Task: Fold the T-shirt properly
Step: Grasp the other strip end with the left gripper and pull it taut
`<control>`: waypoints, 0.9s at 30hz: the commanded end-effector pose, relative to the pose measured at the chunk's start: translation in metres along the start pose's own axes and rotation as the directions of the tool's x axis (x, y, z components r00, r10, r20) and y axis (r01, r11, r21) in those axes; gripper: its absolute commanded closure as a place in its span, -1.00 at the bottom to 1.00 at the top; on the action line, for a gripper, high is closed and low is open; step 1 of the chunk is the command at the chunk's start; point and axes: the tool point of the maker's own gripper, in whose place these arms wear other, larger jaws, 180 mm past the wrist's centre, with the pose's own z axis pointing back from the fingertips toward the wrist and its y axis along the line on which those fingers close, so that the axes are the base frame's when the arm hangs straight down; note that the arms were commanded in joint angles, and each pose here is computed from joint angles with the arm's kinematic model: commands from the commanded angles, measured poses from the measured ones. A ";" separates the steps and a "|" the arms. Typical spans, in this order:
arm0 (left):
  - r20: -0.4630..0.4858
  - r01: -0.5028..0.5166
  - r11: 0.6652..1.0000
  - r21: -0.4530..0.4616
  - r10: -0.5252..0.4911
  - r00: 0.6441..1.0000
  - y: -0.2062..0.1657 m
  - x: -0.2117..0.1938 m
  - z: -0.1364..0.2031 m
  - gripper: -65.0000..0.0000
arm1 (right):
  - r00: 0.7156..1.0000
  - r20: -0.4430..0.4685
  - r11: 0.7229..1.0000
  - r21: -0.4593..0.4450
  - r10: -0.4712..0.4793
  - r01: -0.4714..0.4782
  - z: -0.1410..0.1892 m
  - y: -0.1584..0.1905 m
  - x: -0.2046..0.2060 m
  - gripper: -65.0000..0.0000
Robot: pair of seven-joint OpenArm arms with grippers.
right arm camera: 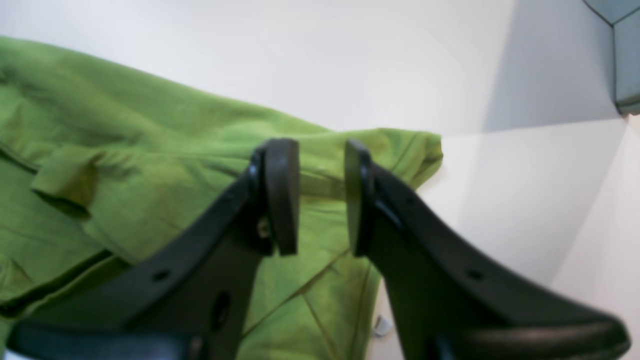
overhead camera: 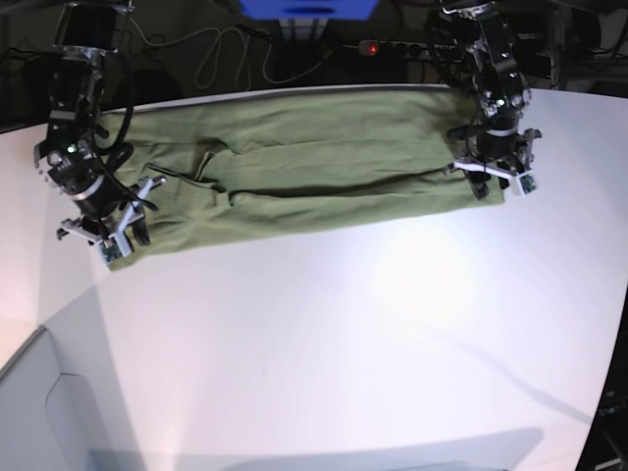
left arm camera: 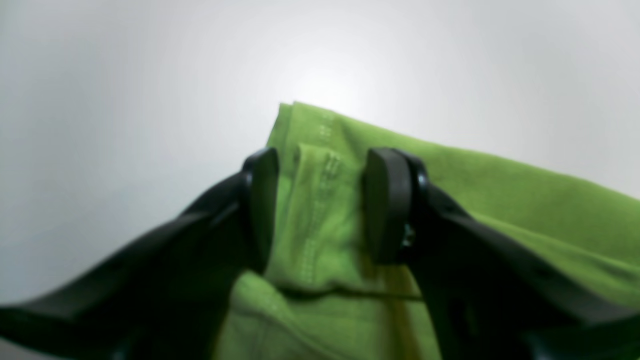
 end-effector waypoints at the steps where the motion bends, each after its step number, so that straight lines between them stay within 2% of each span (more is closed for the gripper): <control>1: 0.038 0.004 1.000 -0.012 -0.004 0.999 -0.001 0.012 0.001 0.16 | 0.998 0.053 1.000 -0.004 0.017 -0.016 0.002 -0.005 0.016 0.55; 9: 0.087 0.018 1.000 -0.018 -0.016 0.996 -0.006 0.030 0.009 0.16 | 0.999 0.053 1.000 -0.002 0.013 -0.013 0.002 -0.004 0.016 0.55; 27: 0.079 0.016 1.000 -0.018 -0.014 0.997 -0.006 0.026 0.008 0.16 | 0.999 0.049 1.000 -0.001 0.012 -0.012 0.002 -0.004 0.014 0.55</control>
